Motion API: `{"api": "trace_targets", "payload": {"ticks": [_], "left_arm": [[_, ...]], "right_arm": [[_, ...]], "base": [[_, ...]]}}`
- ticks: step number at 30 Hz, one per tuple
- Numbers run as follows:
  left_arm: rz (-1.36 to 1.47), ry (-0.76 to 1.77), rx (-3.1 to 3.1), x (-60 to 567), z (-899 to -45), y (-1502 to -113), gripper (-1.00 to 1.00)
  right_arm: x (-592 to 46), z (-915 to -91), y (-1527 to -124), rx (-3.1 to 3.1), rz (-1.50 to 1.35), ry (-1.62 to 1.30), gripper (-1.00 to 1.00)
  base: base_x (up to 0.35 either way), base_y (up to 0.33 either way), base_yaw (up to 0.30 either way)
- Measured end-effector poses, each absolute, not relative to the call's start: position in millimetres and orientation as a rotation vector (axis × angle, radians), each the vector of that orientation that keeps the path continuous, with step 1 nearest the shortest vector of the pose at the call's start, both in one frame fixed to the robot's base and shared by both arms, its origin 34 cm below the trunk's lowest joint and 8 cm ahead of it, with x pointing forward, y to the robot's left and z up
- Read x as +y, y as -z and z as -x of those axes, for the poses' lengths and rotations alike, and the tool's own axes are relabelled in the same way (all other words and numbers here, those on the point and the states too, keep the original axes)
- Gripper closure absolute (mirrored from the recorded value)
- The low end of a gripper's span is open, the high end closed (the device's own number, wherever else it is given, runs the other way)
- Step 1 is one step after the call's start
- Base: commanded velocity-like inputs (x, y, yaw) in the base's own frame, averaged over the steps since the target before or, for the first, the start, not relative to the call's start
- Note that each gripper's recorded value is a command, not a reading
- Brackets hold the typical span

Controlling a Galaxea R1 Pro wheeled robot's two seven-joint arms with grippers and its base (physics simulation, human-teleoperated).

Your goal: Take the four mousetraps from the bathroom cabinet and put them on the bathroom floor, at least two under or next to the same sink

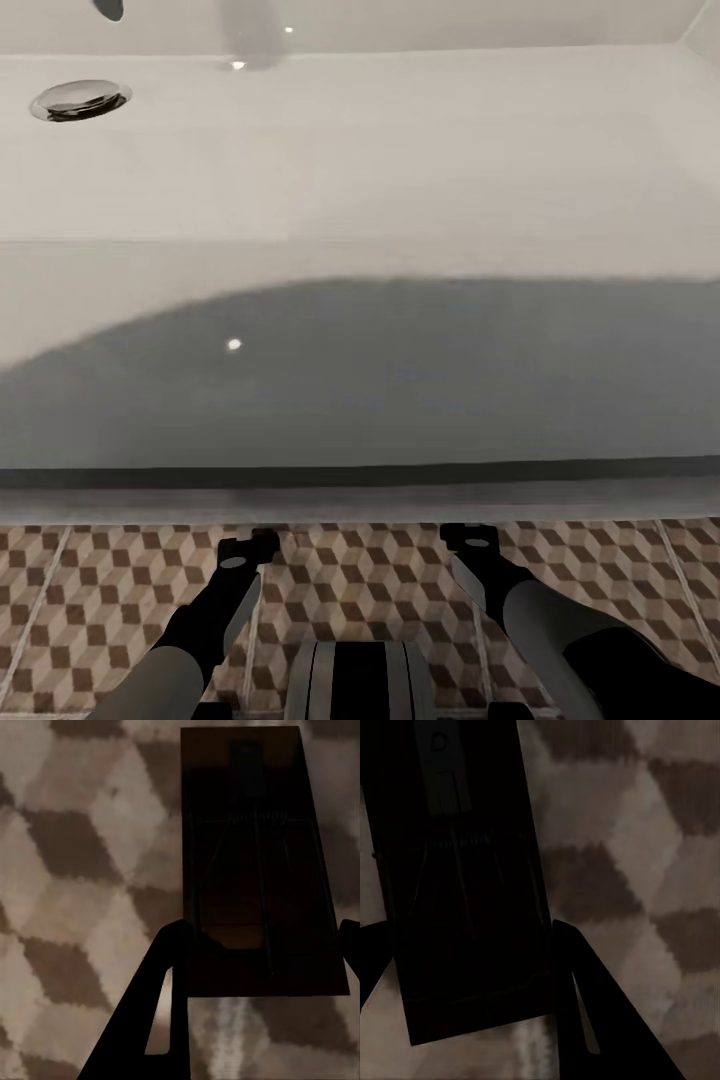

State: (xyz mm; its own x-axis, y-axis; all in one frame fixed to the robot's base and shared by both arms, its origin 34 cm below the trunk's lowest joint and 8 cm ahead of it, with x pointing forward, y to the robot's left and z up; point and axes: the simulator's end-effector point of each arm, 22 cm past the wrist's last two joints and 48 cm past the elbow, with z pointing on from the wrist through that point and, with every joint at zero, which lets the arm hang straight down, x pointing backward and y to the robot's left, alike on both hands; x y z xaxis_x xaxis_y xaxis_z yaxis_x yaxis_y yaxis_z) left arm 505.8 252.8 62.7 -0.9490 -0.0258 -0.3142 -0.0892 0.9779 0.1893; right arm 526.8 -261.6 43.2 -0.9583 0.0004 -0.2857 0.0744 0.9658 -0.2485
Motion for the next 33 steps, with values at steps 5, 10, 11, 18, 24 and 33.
{"api": "trace_targets", "payload": {"ticks": [5,10,11,18,24,33], "left_arm": [[0.083,-0.289,2.810,252.6,-506.1,-62.7,1.00],[0.083,-0.289,2.810,252.6,-506.0,-62.7,1.00],[0.083,-0.289,2.810,252.6,-506.0,-62.7,1.00],[0.078,-0.288,2.810,252.1,-506.0,-62.7,1.00],[0.085,-0.290,2.821,252.9,-501.1,-60.6,1.00],[0.085,-0.301,2.849,259.1,-487.1,-54.7,1.00]], "right_arm": [[-261.7,-526.8,-43.1,2.830,-0.055,0.373,1.00],[-261.6,-526.9,-43.0,2.830,-0.054,0.372,1.00],[-261.6,-526.9,-43.0,2.830,-0.054,0.372,1.00],[-261.6,-526.8,-43.0,2.829,-0.054,0.372,1.00],[-262.7,-525.5,-42.8,2.825,-0.055,0.375,1.00],[-259.7,-529.4,-44.2,2.789,-0.073,0.364,1.00]], "base": [[0.017,0.000,0.000],[0.003,0.000,0.000],[0.001,0.000,0.000],[0.000,0.000,0.000],[0.000,0.000,0.000],[0.000,0.000,0.000]]}}
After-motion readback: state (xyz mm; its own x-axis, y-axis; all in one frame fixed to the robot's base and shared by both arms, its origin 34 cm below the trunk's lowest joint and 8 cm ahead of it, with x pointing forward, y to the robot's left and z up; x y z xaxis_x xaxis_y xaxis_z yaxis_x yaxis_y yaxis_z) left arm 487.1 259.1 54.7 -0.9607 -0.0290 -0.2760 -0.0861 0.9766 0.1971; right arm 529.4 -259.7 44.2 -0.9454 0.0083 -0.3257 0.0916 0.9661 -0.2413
